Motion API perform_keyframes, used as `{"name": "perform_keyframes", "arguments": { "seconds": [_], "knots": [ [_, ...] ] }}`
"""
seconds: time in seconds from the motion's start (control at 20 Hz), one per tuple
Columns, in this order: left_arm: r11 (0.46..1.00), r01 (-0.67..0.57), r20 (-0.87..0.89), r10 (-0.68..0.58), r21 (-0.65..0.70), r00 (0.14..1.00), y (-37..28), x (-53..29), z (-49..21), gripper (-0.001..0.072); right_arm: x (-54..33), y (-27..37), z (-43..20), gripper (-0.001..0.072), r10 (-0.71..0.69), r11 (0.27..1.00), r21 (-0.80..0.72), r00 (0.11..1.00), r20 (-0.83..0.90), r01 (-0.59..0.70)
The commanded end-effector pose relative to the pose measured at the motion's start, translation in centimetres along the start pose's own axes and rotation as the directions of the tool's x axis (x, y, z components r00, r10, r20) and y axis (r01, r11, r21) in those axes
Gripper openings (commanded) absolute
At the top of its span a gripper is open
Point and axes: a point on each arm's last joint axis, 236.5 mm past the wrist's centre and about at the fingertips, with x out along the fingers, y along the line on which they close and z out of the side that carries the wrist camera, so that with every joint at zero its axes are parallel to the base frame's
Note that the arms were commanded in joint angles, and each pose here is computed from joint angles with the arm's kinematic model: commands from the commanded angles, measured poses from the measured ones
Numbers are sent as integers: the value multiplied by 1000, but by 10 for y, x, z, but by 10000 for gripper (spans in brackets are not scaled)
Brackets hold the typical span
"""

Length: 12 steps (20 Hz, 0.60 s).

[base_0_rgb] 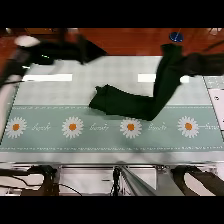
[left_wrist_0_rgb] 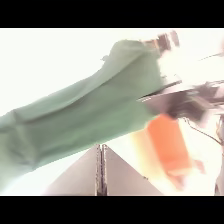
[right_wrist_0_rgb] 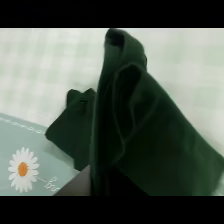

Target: Fold the shirts.

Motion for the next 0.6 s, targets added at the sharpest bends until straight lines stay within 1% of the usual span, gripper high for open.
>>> {"name": "perform_keyframes", "arguments": {
  "seconds": [0.0,0.2,0.25,0.3,0.35,0.45,0.55],
  "knots": [
    [990,-57,74,47,127,996,-41,-98,10,32,88,43,-15,20,82,996,-28,994,-66,-84],
    [978,-107,129,84,177,988,-63,-145,9,32,205,92,-83,21,126,991,-26,973,-192,-133],
    [977,-110,131,87,182,988,-65,-147,8,32,231,103,-103,121,131,990,-23,969,-209,-139],
    [977,-109,127,86,185,988,-67,-148,6,32,255,116,-122,501,152,988,10,964,-216,-154],
    [977,-105,121,84,186,989,-67,-147,5,32,271,129,-135,605,181,983,57,960,-213,-173],
    [977,-105,107,86,187,991,-67,-142,3,32,274,140,-135,605,213,975,111,957,-197,-194],
    [973,-139,90,124,185,988,-58,-141,-1,32,249,130,-110,603,206,978,78,962,-177,-195]
  ]
}}
